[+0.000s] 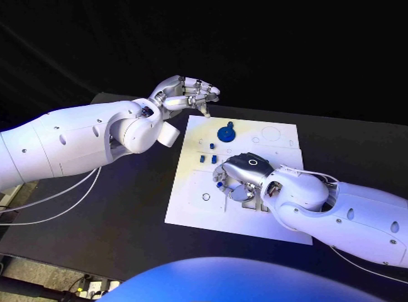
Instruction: Assemble the parts on the task board
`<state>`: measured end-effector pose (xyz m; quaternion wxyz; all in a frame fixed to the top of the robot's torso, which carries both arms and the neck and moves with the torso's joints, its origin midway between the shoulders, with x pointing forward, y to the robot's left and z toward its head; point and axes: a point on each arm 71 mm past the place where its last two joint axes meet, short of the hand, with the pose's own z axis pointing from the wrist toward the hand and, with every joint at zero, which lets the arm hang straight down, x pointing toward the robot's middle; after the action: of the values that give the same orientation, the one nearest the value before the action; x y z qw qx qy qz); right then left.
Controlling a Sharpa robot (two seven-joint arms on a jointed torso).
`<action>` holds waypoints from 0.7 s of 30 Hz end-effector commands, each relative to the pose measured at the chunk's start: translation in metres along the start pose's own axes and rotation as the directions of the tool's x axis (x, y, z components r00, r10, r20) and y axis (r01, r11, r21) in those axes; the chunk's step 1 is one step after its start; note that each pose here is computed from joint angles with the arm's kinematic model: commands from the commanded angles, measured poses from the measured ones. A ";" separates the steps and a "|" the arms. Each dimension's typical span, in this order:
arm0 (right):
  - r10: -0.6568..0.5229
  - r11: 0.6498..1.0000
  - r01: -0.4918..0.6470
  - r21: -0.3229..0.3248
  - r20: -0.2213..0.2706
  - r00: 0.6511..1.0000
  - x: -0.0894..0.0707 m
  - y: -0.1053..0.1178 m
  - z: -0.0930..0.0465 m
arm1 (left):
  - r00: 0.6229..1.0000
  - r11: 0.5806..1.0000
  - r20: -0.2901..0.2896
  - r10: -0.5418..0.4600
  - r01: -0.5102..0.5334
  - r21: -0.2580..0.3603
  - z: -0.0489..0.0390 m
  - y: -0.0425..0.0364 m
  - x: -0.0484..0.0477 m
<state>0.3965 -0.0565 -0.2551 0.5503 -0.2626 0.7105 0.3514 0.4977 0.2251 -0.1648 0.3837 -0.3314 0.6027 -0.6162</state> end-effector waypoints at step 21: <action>0.106 0.989 -0.118 0.089 0.122 0.987 -0.055 -0.040 -0.047 | 1.000 1.000 -0.018 -0.004 0.004 0.004 -0.0003 -0.0009 -0.0001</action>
<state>0.4107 -0.1149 -0.2064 0.5943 -0.2038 0.6952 0.3493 0.4979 0.2269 -0.1650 0.3836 -0.3321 0.6035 -0.6150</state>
